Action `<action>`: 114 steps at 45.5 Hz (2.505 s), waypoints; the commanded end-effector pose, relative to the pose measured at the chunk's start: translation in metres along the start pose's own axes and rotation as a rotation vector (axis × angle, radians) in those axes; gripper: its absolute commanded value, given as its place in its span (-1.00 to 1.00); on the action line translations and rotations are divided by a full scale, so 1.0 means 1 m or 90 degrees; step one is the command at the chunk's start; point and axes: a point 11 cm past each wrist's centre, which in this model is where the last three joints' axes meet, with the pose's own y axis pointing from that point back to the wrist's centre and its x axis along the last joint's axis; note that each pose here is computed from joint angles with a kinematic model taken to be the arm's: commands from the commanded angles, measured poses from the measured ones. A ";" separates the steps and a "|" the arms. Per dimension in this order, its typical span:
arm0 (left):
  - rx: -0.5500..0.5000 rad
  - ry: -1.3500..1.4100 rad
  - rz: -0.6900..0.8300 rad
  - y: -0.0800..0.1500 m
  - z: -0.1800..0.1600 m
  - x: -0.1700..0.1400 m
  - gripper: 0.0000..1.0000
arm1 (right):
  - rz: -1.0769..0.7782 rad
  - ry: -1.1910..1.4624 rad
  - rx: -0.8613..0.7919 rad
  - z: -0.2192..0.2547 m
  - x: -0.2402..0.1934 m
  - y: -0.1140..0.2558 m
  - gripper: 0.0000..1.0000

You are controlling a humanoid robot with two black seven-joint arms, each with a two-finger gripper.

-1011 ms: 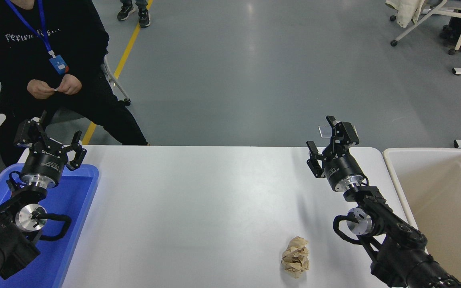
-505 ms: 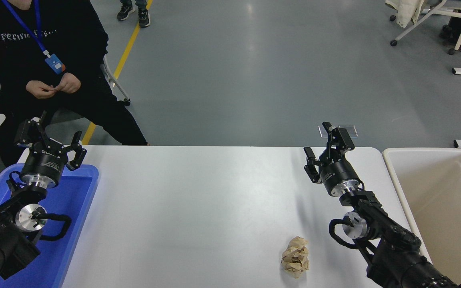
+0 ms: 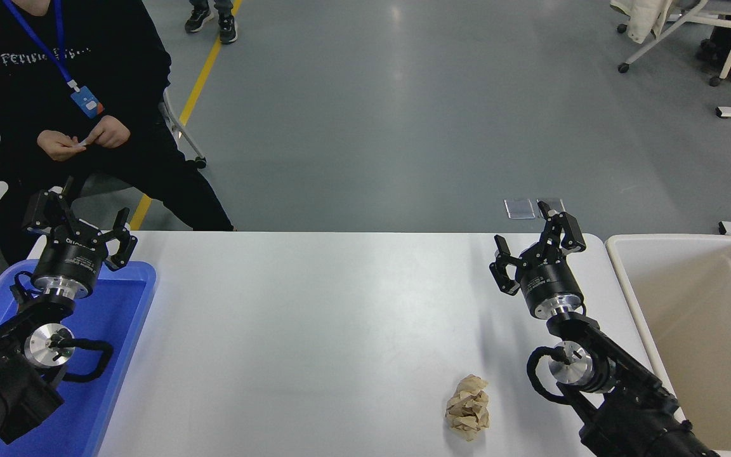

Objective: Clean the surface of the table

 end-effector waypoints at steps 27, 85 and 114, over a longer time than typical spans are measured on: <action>0.001 0.000 -0.001 0.000 0.000 0.000 1.00 | -0.397 0.792 -0.324 -0.046 0.036 0.098 1.00; 0.001 0.000 -0.001 0.000 0.000 0.000 1.00 | -0.437 0.764 -0.629 0.067 -0.024 0.130 1.00; 0.001 0.000 -0.001 0.000 0.000 0.000 1.00 | -0.439 0.708 -0.622 0.074 -0.055 0.121 1.00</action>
